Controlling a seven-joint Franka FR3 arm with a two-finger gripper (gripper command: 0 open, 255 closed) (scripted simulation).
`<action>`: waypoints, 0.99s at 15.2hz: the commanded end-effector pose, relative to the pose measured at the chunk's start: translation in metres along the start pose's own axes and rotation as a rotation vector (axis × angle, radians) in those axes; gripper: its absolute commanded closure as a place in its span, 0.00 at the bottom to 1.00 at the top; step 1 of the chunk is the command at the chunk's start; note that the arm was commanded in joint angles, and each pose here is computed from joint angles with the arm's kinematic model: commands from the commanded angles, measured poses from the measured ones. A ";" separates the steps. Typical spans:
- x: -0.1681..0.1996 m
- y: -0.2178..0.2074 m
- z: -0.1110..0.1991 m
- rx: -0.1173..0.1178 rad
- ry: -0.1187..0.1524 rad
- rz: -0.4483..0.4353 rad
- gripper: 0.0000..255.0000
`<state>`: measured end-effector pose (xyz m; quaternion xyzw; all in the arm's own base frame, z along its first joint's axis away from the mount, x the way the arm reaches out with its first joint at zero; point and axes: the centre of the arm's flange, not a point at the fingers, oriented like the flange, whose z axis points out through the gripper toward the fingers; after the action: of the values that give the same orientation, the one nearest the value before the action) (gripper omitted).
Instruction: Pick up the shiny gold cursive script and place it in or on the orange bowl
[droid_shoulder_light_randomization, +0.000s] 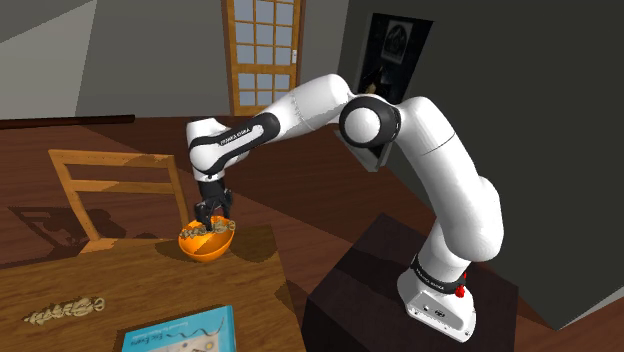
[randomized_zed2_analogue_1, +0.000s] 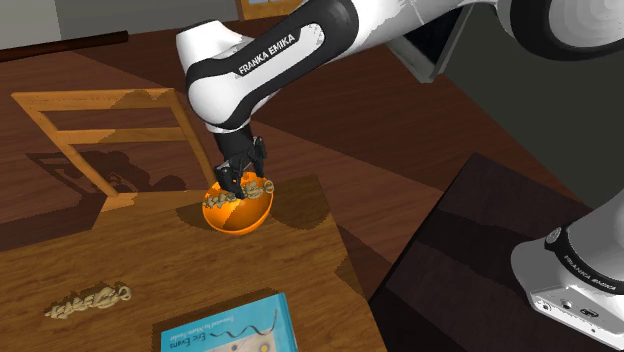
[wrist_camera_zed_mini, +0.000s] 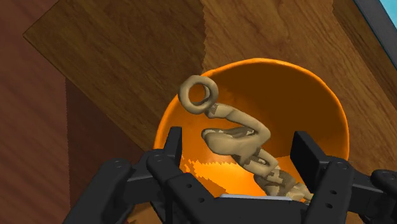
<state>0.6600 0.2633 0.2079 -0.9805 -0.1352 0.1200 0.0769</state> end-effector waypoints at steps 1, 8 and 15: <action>0.000 0.000 0.001 0.000 -0.001 0.000 0.00; 0.000 0.000 -0.049 0.000 -0.001 0.000 0.00; 0.000 0.000 -0.049 0.000 -0.001 0.000 0.00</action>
<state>0.6726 0.2576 0.2552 -0.9805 -0.1352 0.1204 0.0769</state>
